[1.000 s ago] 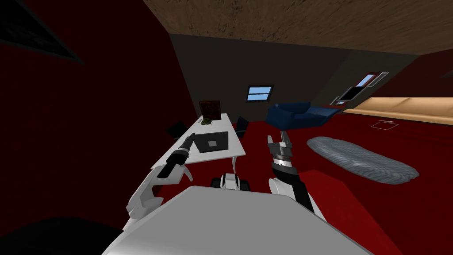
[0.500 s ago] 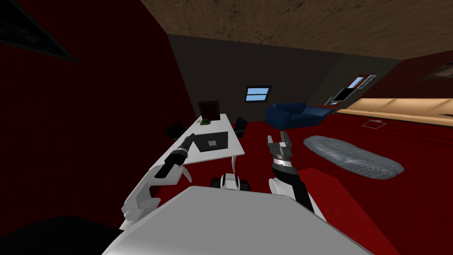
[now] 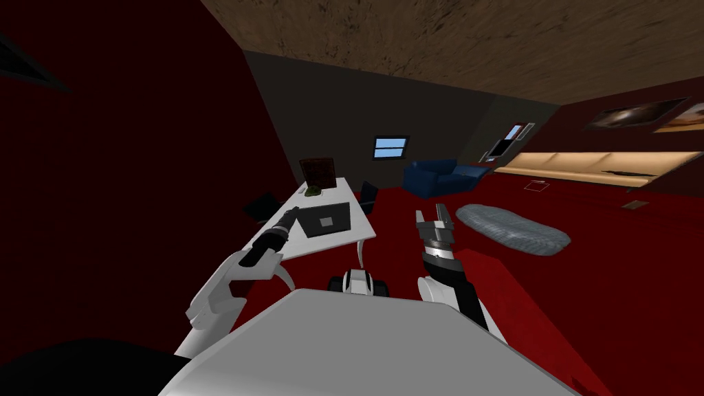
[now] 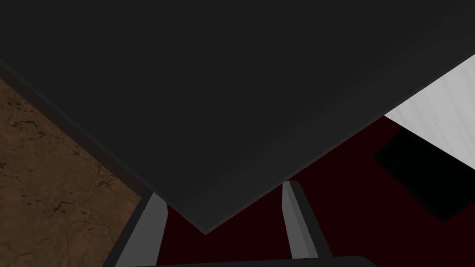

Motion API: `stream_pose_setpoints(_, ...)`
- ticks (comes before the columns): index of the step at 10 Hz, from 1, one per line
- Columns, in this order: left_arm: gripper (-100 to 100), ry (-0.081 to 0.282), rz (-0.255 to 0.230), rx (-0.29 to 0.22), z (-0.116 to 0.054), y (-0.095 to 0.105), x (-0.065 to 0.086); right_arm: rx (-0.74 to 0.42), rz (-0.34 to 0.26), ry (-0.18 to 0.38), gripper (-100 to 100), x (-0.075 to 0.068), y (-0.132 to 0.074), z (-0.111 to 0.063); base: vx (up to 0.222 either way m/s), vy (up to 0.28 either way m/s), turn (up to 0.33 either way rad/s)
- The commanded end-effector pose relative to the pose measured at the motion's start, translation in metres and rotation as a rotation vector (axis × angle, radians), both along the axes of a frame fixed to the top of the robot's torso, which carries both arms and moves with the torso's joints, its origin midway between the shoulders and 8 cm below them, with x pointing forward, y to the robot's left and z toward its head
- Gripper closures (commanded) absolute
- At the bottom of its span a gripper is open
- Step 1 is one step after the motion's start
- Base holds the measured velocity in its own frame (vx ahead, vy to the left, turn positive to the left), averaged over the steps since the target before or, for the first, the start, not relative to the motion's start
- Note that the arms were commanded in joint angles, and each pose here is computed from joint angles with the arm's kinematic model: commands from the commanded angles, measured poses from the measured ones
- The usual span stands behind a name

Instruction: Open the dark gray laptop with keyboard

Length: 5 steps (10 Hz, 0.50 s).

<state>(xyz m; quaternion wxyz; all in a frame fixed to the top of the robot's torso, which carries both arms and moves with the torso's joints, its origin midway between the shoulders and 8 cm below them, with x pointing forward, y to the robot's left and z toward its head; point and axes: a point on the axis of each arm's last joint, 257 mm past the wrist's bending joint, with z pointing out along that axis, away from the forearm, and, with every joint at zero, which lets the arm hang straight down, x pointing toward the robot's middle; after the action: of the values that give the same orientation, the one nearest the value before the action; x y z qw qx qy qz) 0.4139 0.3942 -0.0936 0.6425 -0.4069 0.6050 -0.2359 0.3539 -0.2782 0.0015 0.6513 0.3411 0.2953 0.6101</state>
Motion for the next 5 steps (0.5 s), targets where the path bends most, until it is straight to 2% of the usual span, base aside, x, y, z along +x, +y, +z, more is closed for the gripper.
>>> stream_pose_setpoints(1,100,0.048,0.035,-0.019,-0.007,0.018,0.002,0.000,0.000,0.000,0,0.000,0.000,0.000,-0.021,0.008,-0.228)
stream_pose_setpoints(2,100,0.064,0.045,-0.022,-0.012,0.020,0.001,0.000,0.000,0.000,0,0.000,0.000,0.000,-0.028,0.019,-0.143)
stream_pose_setpoints(3,100,0.084,0.057,-0.026,-0.017,0.023,-0.001,0.000,0.000,0.000,0,0.000,0.000,0.000,-0.007,0.012,-0.007)
stream_pose_setpoints(4,100,0.089,0.061,-0.027,-0.018,0.024,-0.001,0.000,0.000,0.000,0,0.000,0.000,0.000,0.005,0.001,0.016)
stream_pose_setpoints(5,100,0.093,0.076,-0.034,-0.011,0.035,0.003,0.000,0.000,0.000,0,0.000,0.000,0.000,-0.025,0.007,-0.220)
